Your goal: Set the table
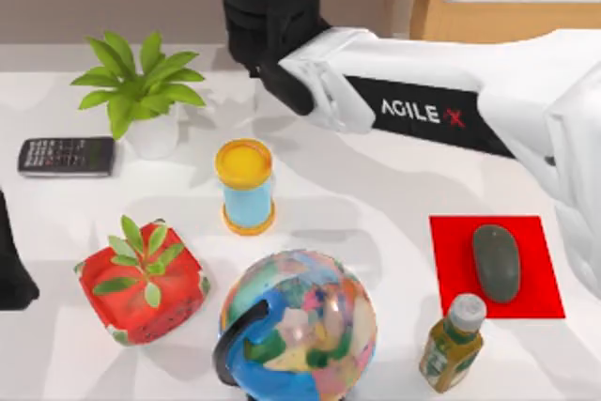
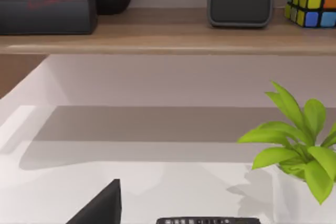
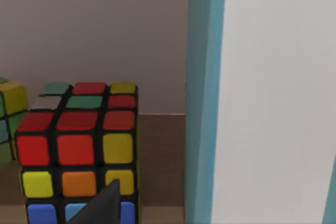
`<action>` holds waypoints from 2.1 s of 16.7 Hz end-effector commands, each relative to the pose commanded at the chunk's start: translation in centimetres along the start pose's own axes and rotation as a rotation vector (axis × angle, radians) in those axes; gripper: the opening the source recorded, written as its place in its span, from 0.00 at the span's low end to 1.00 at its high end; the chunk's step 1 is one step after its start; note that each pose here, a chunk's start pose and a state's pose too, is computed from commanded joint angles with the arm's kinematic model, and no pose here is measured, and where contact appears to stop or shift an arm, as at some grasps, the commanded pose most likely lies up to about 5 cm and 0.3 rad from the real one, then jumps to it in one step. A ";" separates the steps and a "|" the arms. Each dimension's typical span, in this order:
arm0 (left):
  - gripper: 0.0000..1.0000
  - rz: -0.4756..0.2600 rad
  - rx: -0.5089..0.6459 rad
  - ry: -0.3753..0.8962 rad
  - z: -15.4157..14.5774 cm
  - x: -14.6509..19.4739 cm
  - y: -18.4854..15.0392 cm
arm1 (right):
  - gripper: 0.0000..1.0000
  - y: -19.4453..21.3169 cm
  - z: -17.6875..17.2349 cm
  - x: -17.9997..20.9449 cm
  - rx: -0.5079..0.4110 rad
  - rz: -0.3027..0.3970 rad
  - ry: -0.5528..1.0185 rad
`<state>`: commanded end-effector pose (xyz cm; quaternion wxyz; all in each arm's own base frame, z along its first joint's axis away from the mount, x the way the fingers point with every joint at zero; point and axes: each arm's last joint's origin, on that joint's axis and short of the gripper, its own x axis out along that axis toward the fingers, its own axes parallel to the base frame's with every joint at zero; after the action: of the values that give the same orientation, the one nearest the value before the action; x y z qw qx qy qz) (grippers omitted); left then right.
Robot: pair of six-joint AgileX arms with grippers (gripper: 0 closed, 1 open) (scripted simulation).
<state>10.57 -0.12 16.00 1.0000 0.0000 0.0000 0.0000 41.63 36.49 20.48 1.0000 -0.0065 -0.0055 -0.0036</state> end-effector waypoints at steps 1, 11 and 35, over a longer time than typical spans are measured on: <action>1.00 0.000 0.000 0.000 0.0 0.0 0.0 | 1.00 -0.3 0.3 0.1 0.002 -0.003 -0.004; 1.00 0.000 0.000 0.000 0.0 0.0 0.0 | 1.00 0.0 0.0 2.0 0.000 0.000 0.000; 1.00 0.000 0.000 0.000 0.0 0.0 0.0 | 0.00 0.2 0.1 1.8 0.001 0.004 -0.001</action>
<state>10.57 -0.12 16.00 1.0000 0.0000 0.0000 0.0000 43.40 36.66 20.61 1.0000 -0.0058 -0.0058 -0.0017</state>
